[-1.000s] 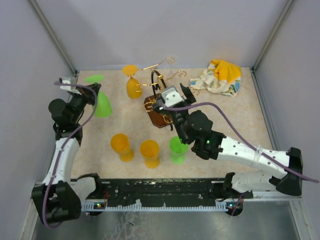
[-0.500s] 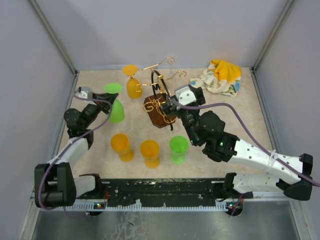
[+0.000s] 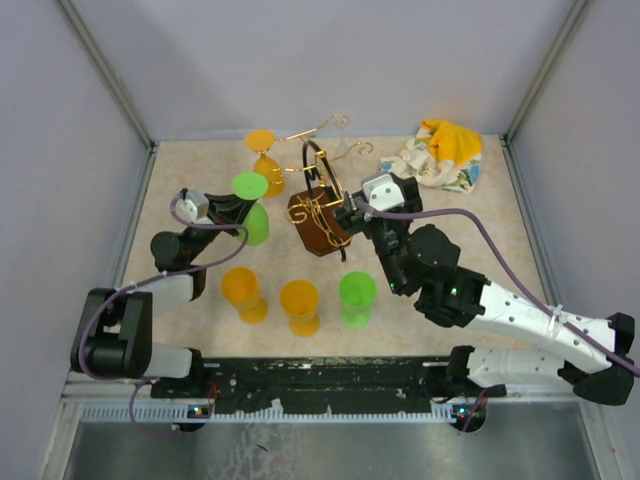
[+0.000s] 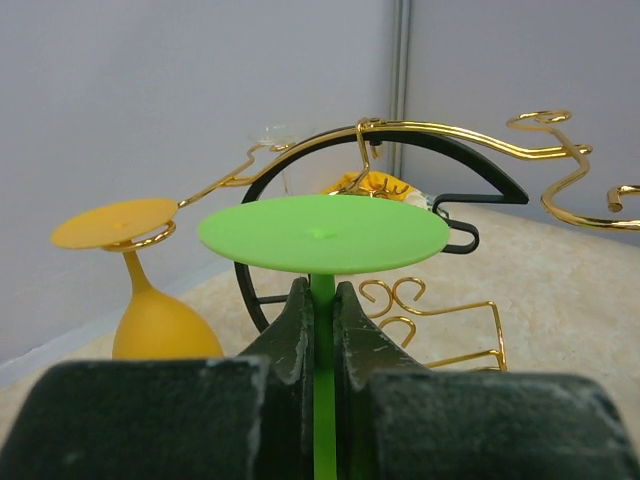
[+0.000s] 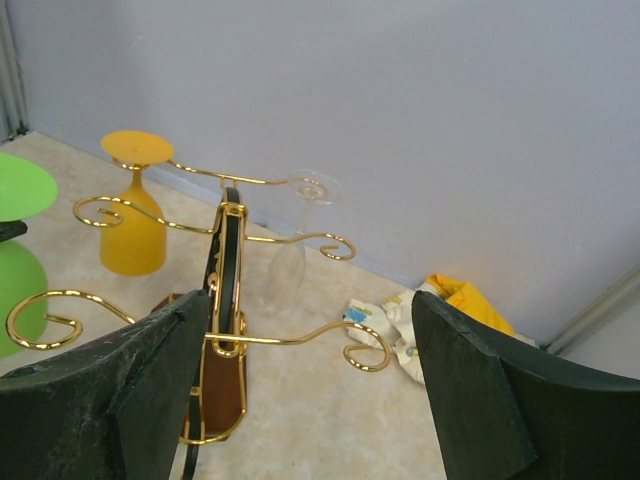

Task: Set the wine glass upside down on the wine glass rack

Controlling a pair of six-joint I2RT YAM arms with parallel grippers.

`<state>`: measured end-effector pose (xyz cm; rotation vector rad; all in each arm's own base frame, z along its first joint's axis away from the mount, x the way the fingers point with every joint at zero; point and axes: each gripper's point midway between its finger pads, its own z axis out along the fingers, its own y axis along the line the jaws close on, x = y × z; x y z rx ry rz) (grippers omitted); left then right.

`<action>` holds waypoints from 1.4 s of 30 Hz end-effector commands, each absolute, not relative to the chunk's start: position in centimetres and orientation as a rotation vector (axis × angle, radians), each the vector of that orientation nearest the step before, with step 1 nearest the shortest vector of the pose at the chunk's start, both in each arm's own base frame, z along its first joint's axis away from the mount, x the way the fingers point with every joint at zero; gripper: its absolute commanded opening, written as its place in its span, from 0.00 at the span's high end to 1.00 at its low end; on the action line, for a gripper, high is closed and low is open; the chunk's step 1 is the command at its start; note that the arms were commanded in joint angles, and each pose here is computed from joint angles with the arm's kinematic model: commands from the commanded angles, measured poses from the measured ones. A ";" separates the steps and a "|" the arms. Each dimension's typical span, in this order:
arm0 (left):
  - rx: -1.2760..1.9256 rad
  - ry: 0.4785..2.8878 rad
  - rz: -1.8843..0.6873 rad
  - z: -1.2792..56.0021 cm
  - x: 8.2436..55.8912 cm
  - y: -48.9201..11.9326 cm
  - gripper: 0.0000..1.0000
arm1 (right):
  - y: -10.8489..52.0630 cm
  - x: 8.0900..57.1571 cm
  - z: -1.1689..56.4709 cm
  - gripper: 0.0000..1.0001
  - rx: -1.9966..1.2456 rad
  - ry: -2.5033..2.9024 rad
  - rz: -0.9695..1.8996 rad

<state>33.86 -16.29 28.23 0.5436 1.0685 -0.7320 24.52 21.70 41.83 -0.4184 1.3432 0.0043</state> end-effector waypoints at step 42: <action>0.679 0.896 -0.937 28.3 33.6 -23.2 1.00 | 20.3 25.0 40.7 0.15 -0.404 1.370 -0.105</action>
